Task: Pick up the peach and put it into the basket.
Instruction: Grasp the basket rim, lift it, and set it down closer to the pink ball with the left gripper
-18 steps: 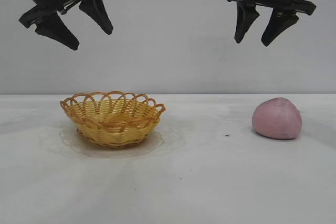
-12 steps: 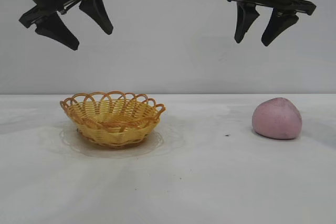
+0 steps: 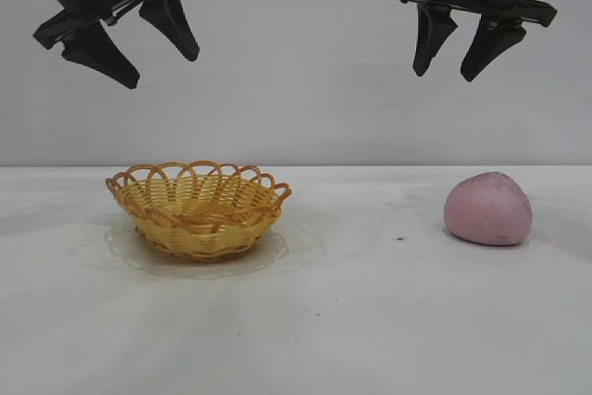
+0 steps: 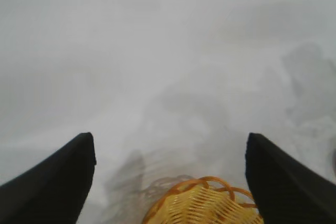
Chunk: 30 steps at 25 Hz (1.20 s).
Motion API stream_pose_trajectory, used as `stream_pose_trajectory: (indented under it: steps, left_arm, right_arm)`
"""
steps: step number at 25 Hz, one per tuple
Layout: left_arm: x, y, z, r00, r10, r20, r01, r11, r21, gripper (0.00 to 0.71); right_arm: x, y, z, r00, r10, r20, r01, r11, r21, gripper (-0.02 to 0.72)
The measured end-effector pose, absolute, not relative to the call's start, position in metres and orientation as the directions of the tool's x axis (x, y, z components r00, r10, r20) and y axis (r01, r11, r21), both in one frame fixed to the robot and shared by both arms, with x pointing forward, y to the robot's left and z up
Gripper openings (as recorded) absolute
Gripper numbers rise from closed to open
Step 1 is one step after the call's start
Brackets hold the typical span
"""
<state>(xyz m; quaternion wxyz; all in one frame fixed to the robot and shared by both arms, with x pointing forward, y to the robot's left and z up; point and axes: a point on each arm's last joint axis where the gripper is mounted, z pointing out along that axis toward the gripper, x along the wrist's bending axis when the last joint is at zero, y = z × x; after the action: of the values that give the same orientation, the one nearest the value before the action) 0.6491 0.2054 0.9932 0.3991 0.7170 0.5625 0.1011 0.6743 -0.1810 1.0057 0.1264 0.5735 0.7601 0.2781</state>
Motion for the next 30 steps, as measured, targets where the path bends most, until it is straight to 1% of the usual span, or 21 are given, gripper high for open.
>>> stream_pose_trajectory:
  steps: [4, 8, 15, 16, 17, 22, 25, 27, 30]
  left_arm:
    - [0.644, 0.207, 0.989, 0.433, 0.875, -0.217, 0.725, -0.196, 0.66, 0.521]
    - [0.643, 0.209, 0.995, 0.542, 0.833, -0.111, 0.693, -0.368, 0.62, 0.521]
    - [0.639, 0.212, 1.011, 0.713, 0.7, 0.045, 0.609, -0.649, 0.455, 0.521]
    - [0.638, 0.209, 1.012, 0.732, 0.679, 0.065, 0.592, -0.68, 0.433, 0.48]
    - [0.637, 0.206, 1.014, 0.746, 0.661, 0.081, 0.576, -0.702, 0.419, 0.465]
    - [0.634, 0.181, 1.01, 0.803, 0.583, 0.124, 0.504, -0.776, 0.379, 0.468]
    - [0.638, 0.172, 0.993, 0.825, 0.551, 0.127, 0.49, -0.808, 0.326, 0.468]
    - [0.642, 0.17, 0.977, 0.827, 0.549, 0.122, 0.502, -0.819, 0.278, 0.468]
    - [0.651, 0.169, 0.967, 0.827, 0.551, 0.113, 0.515, -0.822, 0.243, 0.468]
  right_arm:
    - [0.674, -0.182, 1.005, -0.316, 0.942, 0.113, 0.802, 0.202, 0.562, 0.404]
    - [0.674, -0.182, 1.005, -0.317, 0.942, 0.109, 0.802, 0.205, 0.561, 0.404]
    - [0.674, -0.182, 1.005, -0.318, 0.942, 0.109, 0.803, 0.207, 0.558, 0.404]
    - [0.674, -0.182, 1.005, -0.318, 0.942, 0.109, 0.804, 0.207, 0.558, 0.404]
    - [0.674, -0.182, 1.005, -0.318, 0.942, 0.109, 0.804, 0.207, 0.558, 0.404]
    - [0.674, -0.182, 1.004, -0.319, 0.942, 0.108, 0.806, 0.209, 0.554, 0.404]
    - [0.673, -0.182, 1.004, -0.319, 0.942, 0.109, 0.807, 0.21, 0.552, 0.404]
    - [0.673, -0.182, 1.003, -0.319, 0.941, 0.109, 0.808, 0.21, 0.55, 0.404]
    - [0.673, -0.182, 1.003, -0.32, 0.941, 0.109, 0.81, 0.212, 0.547, 0.404]
